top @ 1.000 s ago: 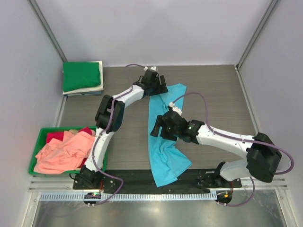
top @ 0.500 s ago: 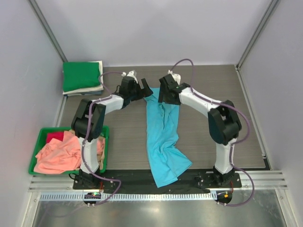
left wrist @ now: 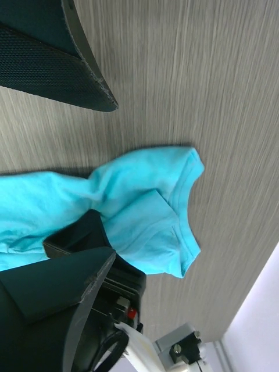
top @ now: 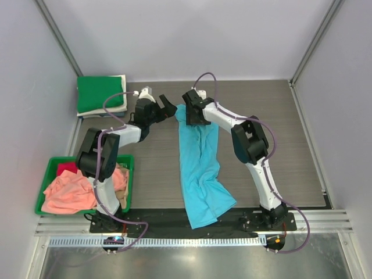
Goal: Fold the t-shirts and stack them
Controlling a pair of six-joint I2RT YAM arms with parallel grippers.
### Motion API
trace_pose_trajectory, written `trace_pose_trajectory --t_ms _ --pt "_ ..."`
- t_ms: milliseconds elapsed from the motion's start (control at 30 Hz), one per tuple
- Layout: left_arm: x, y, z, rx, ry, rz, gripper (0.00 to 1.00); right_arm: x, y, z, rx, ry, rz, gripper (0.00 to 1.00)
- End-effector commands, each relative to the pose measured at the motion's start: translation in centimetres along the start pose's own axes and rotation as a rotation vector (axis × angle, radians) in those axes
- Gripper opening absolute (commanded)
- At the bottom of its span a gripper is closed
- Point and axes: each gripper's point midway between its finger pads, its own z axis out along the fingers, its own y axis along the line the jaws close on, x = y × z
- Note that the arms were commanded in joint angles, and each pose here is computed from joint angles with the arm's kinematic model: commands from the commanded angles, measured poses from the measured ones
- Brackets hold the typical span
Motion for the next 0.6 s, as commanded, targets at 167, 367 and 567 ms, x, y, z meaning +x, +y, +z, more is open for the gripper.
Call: trace_pose_trajectory --t_ms 167,367,567 --pt "-3.9 -1.6 -1.1 0.055 -0.129 -0.002 1.00 -5.6 -5.3 6.3 0.106 -0.056 0.223 0.72" --pt "-3.6 -1.8 -0.6 0.073 -0.111 -0.001 1.00 -9.2 -5.4 9.6 0.037 -0.105 0.315 0.75" --pt "-3.3 -1.9 -0.3 0.088 -0.096 0.003 1.00 -10.7 -3.8 10.0 -0.056 -0.146 0.288 0.79"
